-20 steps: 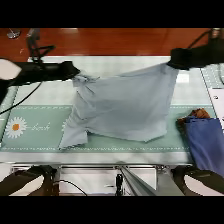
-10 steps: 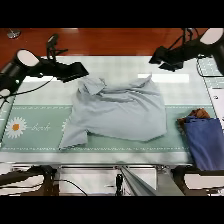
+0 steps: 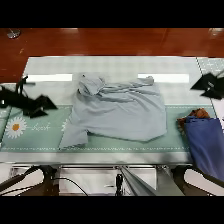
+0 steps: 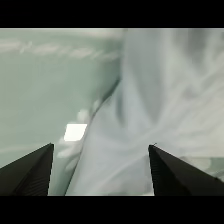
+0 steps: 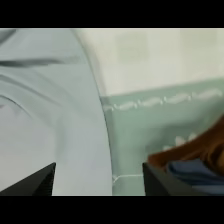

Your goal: Fold the shirts.

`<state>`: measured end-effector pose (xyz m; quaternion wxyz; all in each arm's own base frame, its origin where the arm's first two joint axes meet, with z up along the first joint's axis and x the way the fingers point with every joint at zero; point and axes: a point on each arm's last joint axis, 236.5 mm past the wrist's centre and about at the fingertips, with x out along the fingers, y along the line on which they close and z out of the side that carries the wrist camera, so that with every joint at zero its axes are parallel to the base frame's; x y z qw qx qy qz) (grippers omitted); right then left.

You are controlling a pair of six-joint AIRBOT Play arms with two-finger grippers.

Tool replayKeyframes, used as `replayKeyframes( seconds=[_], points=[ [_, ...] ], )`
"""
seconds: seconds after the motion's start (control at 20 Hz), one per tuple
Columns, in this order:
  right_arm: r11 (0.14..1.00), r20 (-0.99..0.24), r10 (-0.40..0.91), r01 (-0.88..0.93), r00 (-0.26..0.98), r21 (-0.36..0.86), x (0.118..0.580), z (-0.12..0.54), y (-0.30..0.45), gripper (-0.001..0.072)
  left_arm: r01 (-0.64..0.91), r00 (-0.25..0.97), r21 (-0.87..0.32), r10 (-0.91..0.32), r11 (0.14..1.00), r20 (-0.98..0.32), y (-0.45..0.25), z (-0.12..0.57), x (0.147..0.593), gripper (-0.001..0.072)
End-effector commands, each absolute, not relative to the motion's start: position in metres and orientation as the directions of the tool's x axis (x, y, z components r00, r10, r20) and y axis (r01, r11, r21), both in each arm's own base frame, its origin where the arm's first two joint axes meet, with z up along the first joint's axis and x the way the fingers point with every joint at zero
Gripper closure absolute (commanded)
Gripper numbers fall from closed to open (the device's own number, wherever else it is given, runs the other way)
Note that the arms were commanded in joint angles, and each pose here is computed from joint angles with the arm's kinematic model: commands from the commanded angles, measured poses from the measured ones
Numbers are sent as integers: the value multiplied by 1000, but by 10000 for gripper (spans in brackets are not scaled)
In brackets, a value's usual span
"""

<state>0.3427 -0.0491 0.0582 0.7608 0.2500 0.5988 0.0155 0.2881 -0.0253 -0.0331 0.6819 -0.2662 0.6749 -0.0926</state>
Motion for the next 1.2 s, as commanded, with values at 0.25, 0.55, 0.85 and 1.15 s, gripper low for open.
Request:
replayKeyframes(
  seconds=[0.25,0.55,0.85,1.15],
  points=[
    [731,-806,498,345,321,589,253,-28,10,86,-361,-69,-575,-635,735,-769,-57,-86,192,5],
    [720,-800,511,352,314,598,247,-39,16,87,-302,-44,-624,-664,721,-746,-87,-92,198,7],
    [728,-808,530,351,256,589,234,-41,20,87,-199,-49,-626,-646,754,-762,-117,-97,205,642],
    [746,-829,553,396,78,535,191,-67,37,87,-187,-53,-628,-646,756,-762,-118,-97,204,678]
  ],
)
